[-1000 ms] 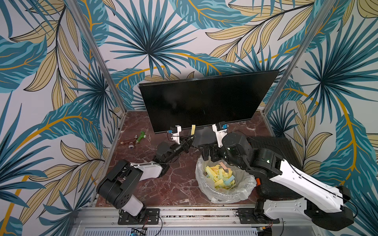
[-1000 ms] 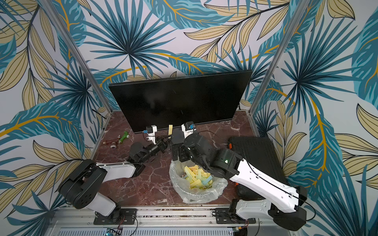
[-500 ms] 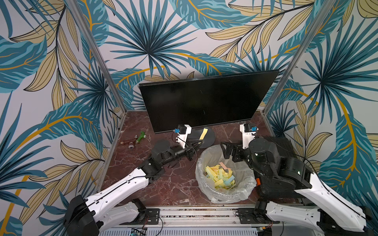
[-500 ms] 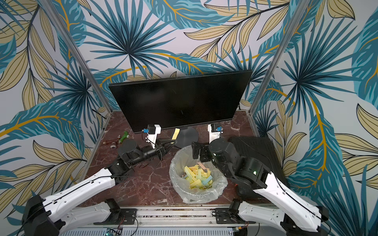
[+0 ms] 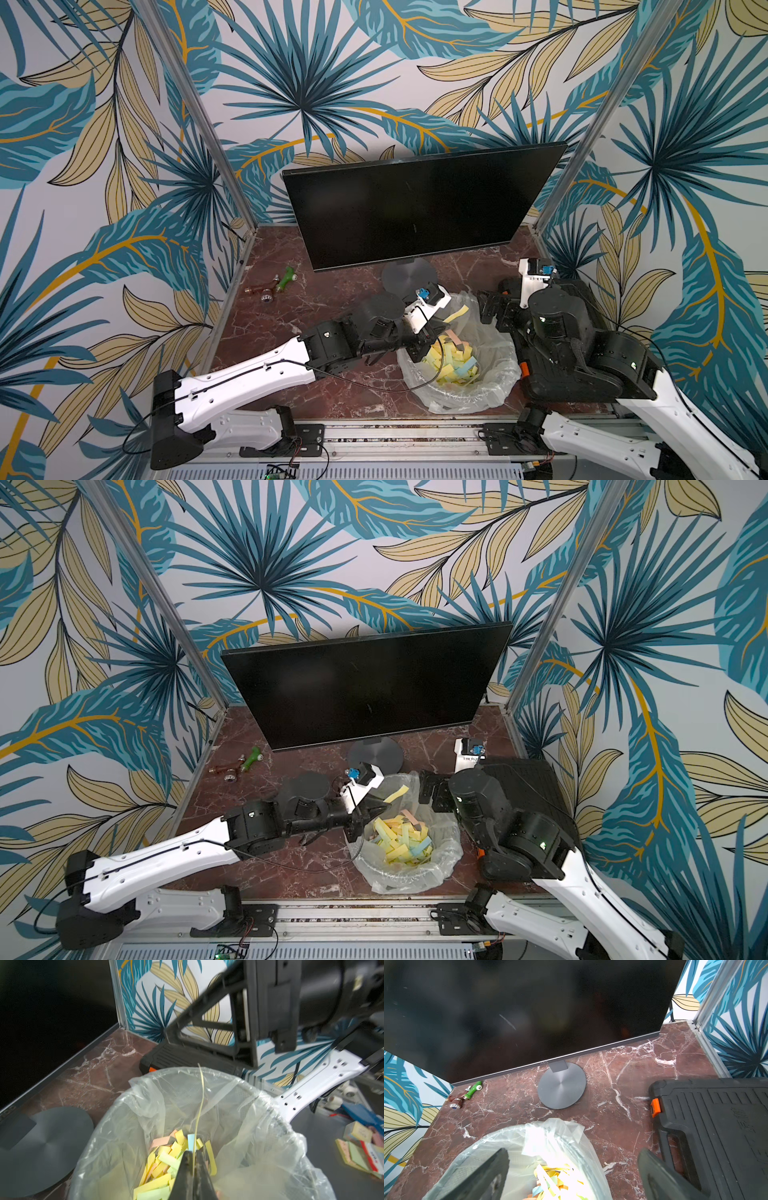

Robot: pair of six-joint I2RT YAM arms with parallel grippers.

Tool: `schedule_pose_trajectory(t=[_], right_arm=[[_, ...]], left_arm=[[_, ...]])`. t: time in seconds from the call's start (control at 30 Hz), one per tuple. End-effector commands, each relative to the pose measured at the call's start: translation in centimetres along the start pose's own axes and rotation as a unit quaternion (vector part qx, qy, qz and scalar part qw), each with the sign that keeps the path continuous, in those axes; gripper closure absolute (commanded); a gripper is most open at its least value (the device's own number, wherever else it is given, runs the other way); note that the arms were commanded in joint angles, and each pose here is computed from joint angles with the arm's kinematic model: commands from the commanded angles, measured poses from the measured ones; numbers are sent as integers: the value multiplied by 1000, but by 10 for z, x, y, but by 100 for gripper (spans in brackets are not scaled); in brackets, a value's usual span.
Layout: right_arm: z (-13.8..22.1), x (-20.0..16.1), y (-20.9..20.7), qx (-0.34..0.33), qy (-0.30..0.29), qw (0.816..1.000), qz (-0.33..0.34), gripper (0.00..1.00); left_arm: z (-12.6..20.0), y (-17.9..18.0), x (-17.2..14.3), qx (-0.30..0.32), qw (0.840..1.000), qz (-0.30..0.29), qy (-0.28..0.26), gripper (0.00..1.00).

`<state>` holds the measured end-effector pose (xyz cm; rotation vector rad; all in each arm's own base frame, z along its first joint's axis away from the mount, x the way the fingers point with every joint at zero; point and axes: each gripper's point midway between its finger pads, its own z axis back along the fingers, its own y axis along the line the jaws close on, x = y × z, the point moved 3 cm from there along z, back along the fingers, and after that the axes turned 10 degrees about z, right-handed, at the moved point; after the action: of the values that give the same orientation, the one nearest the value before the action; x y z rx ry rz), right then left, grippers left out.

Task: Remove the sticky note from the monitor
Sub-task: Place the sticky note in the trash bin.

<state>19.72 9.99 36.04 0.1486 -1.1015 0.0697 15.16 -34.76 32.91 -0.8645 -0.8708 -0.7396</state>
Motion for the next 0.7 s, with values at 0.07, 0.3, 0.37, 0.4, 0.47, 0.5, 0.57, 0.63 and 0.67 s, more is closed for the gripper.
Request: schedule_pose_trajectory(t=[0.07, 0.3, 0.37, 0.4, 0.47, 0.5, 0.57, 0.63, 0.67], right_arm=[[0, -9, -6, -7, 11, 1000, -3, 0], [0, -10, -3, 4, 14, 1000, -9, 1], [-1, -10, -2, 7, 15, 1000, -11, 0], [-1, -9, -2, 7, 14, 1000, -13, 0], [-2, -8, 0, 9, 14, 1000, -14, 0], [-2, -7, 1, 10, 12, 1000, -15, 0], [-2, -4, 2, 11, 9, 1000, -15, 1], [-3, 0, 4, 12, 5, 1000, -13, 0], [-3, 2, 4, 12, 4, 1000, -12, 0]], left_arm=[[-6, 4, -16, 70, 995, -51, 53, 100], [-14, 10, -22, 119, 986, -82, 81, 83], [-13, 11, -17, 125, 986, -84, 73, 67], [-12, 11, -13, 129, 986, -85, 65, 60], [-10, 12, -7, 136, 986, -86, 51, 47], [-9, 11, -2, 136, 986, -87, 42, 43], [-7, 10, 7, 137, 986, -89, 24, 31], [-3, 9, 19, 145, 985, -89, 3, 18], [0, 10, 24, 150, 984, -92, -7, 6]])
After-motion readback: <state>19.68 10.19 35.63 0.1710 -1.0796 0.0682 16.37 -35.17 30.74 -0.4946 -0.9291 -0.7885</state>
